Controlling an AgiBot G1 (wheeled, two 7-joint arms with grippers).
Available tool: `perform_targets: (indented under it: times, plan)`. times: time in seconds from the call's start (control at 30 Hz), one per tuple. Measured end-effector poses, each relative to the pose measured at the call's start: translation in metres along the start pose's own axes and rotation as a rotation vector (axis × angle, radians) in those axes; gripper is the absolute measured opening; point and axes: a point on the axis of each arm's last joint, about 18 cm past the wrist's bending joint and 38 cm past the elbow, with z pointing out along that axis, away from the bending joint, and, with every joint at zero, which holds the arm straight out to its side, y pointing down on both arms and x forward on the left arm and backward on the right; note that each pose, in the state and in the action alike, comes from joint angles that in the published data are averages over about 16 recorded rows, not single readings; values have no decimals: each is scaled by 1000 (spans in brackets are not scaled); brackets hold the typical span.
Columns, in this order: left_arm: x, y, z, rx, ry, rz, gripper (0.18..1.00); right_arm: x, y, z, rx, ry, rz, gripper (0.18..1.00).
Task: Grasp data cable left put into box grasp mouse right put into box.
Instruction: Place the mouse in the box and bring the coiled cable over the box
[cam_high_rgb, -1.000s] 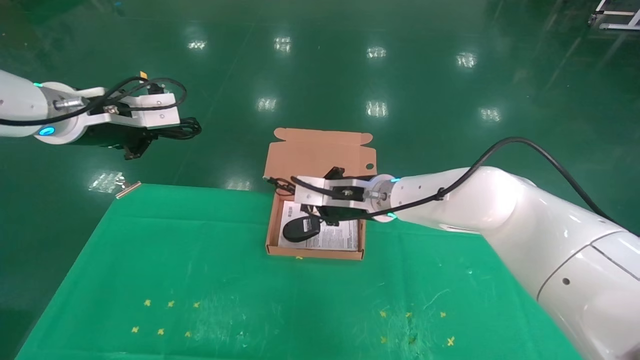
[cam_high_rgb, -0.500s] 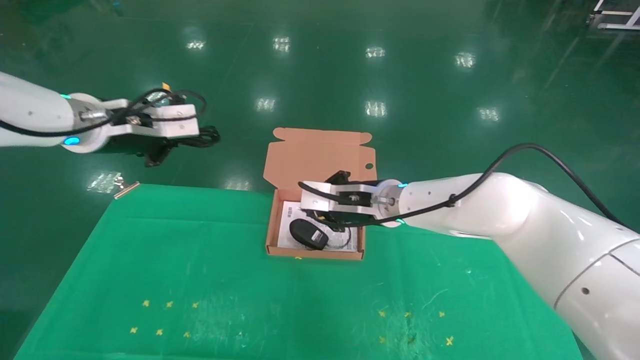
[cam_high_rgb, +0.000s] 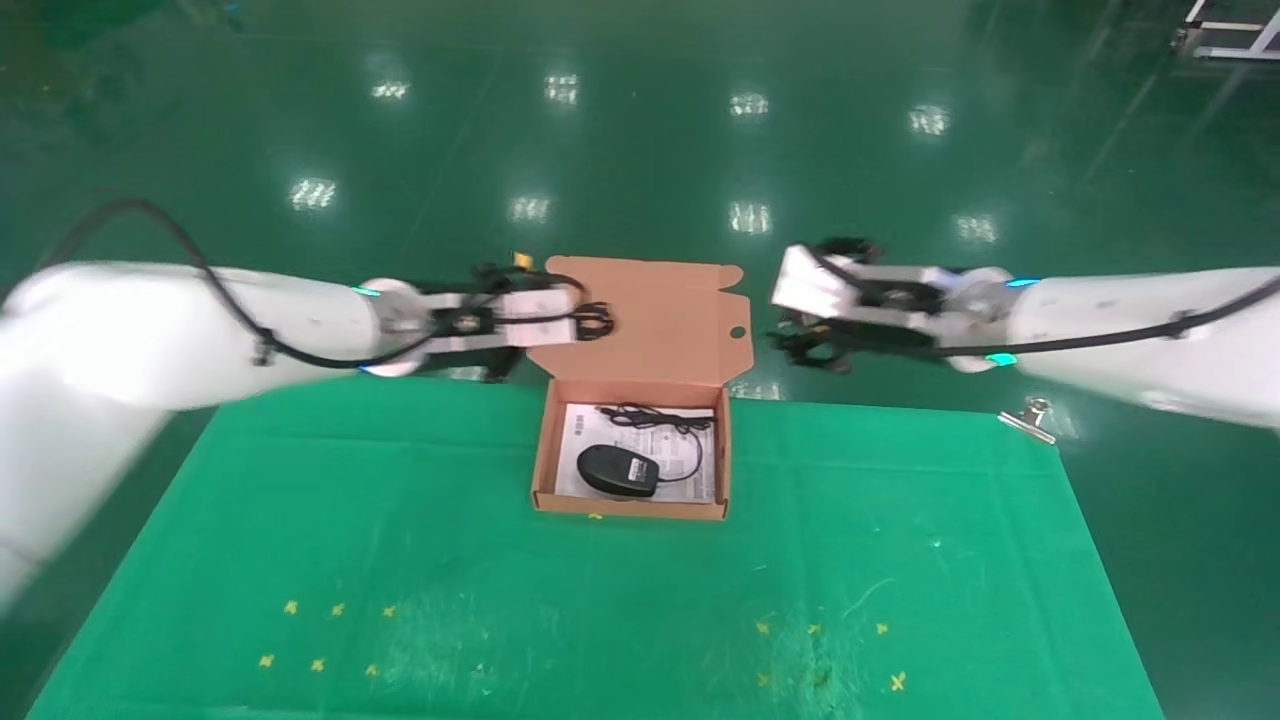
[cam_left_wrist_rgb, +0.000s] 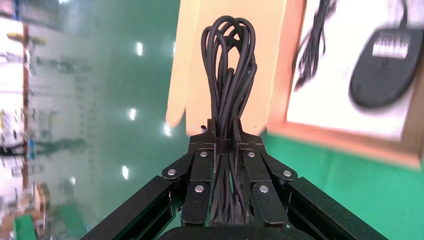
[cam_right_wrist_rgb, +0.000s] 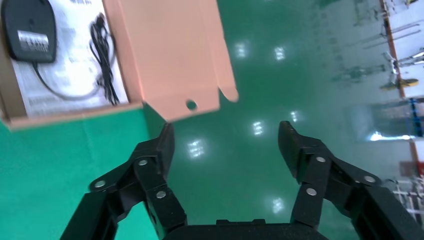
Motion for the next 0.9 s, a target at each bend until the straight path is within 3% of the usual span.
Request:
perform_targets:
  times: [0.43, 0.9]
  plan:
    - [51, -28, 35, 112, 46, 40, 236, 24, 30, -61, -50, 42, -4, 881]
    - [73, -32, 39, 158, 115, 35, 240, 24, 30, -73, -60, 49, -10, 992]
